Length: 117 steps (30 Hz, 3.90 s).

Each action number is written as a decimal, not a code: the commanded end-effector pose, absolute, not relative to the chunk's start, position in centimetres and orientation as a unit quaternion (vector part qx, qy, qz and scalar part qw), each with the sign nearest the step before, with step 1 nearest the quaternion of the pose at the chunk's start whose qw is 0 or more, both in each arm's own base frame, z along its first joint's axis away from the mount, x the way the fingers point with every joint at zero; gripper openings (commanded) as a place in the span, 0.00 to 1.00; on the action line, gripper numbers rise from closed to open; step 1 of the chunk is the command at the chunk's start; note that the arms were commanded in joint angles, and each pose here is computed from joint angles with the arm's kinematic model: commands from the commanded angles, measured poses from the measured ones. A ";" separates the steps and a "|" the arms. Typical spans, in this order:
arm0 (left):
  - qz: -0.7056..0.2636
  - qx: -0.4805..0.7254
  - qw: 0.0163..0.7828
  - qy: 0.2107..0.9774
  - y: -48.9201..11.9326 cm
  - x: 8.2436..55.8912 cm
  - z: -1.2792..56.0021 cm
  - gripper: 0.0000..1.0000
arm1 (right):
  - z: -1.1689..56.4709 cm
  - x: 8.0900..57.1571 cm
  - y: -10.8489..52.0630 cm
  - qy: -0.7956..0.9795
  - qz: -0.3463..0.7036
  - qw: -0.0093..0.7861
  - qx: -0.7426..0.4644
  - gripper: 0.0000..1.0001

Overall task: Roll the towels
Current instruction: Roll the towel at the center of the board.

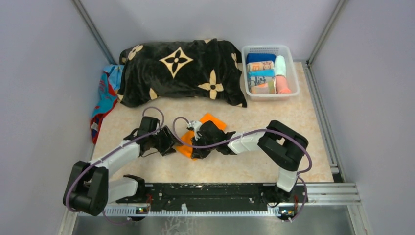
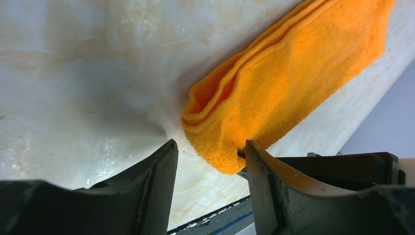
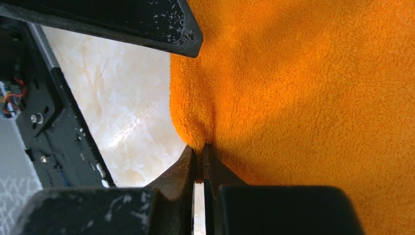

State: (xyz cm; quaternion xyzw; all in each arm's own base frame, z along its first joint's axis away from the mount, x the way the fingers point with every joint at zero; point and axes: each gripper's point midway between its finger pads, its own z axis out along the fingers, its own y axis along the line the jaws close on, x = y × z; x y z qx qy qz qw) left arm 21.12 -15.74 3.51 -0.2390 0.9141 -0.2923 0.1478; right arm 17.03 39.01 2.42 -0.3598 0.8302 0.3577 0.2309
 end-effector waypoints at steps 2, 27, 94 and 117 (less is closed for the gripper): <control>-0.296 -0.253 0.153 0.908 -16.3 21.9 3.3 0.55 | 5.8 16.2 40.7 0.801 0.439 0.234 -0.334 0.00; -0.225 -0.220 0.204 0.927 -13.9 21.5 5.3 0.66 | 4.9 16.7 37.8 0.809 0.567 0.101 -0.121 0.00; -0.228 -0.213 0.117 0.943 -15.6 19.4 -1.5 0.52 | 5.3 18.8 36.6 0.865 0.179 0.264 -0.387 0.43; -0.207 -0.238 0.110 0.943 -14.7 18.4 -2.4 0.45 | 9.4 17.2 38.7 0.815 0.171 0.321 -0.451 0.44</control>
